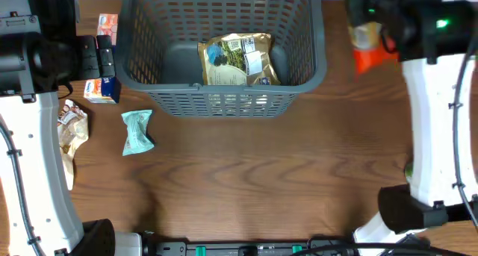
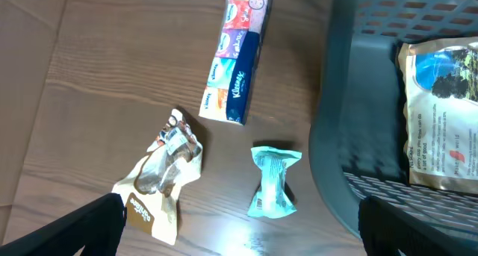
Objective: Pack container
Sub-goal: 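Carry the pasta packet into the basket and release it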
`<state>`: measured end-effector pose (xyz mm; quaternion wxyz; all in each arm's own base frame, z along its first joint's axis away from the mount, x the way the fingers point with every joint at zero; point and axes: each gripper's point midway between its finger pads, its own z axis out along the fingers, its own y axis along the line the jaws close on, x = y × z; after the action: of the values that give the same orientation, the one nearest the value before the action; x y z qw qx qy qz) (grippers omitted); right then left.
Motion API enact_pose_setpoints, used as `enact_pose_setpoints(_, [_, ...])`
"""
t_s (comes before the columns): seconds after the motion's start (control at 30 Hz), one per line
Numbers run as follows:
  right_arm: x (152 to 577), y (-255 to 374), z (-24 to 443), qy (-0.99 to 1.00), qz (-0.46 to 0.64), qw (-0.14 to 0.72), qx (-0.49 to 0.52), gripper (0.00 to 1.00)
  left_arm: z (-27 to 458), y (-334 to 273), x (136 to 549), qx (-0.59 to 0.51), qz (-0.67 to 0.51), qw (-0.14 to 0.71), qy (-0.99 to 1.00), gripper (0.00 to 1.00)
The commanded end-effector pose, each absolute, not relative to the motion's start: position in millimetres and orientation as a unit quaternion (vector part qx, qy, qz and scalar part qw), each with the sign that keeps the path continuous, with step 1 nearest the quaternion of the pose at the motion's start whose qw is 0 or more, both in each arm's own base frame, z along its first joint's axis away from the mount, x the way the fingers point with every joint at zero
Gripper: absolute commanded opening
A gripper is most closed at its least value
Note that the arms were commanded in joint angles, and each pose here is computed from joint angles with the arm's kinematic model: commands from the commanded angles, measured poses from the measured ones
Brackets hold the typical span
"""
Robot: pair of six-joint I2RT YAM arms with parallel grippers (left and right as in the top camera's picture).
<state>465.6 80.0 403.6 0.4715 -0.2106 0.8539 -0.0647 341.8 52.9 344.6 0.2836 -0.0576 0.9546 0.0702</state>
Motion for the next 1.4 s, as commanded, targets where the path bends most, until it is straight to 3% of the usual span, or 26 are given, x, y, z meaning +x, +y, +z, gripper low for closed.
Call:
enact_pose_setpoints(0.0, [454.5,115.9,468.4,0.762,-0.144,0.546,-0.316,0.01,346.7,55.1,338.5,-0.065,0.072,0.286,0.953,0.99])
enact_pose_setpoints(0.13, [450.4,165.5,489.6,0.704,-0.139,0.588,-0.373,0.01,346.6,55.1,338.4,-0.065,0.072,0.285,0.954,0.99])
enact_pose_setpoints(0.3, [445.2,224.8,468.1,0.663,-0.085,0.58,-0.465,0.01,346.6,55.1,338.4,-0.065,0.072,0.285,0.954,0.99])
enact_pose_setpoints(0.6, [462.5,297.1,342.3,0.705,-0.015,0.458,-0.541,0.01,346.6,55.1,338.3,-0.065,0.072,0.285,0.954,0.99])
enact_pose_setpoints(0.93, [464.4,314.0,230.5,0.751,0.023,0.33,-0.572,0.01,346.7,55.1,338.5,-0.065,0.072,0.286,0.953,0.99])
enact_pose_setpoints(0.97, [464.5,314.7,224.1,0.752,0.025,0.323,-0.573,0.04,346.6,55.1,338.4,-0.065,0.072,0.285,0.954,0.99])
enact_pose_setpoints(1.0, [463.9,315.6,217.6,0.754,0.028,0.316,-0.575,0.17,346.6,55.1,338.4,-0.065,0.072,0.285,0.954,0.99])
enact_pose_setpoints(1.13, [463.4,316.0,194.9,0.771,0.037,0.289,-0.566,0.85,346.6,55.1,338.3,-0.065,0.072,0.285,0.954,0.99])
enact_pose_setpoints(1.17, [462.7,315.7,194.0,0.777,0.04,0.286,-0.559,0.97,346.3,55.0,337.9,-0.065,0.072,0.284,0.954,0.99])
enact_pose_setpoints(1.37, [461.0,314.9,218.4,0.78,0.045,0.309,-0.542,0.99,345.7,54.9,336.9,-0.065,0.072,0.282,0.955,0.98])
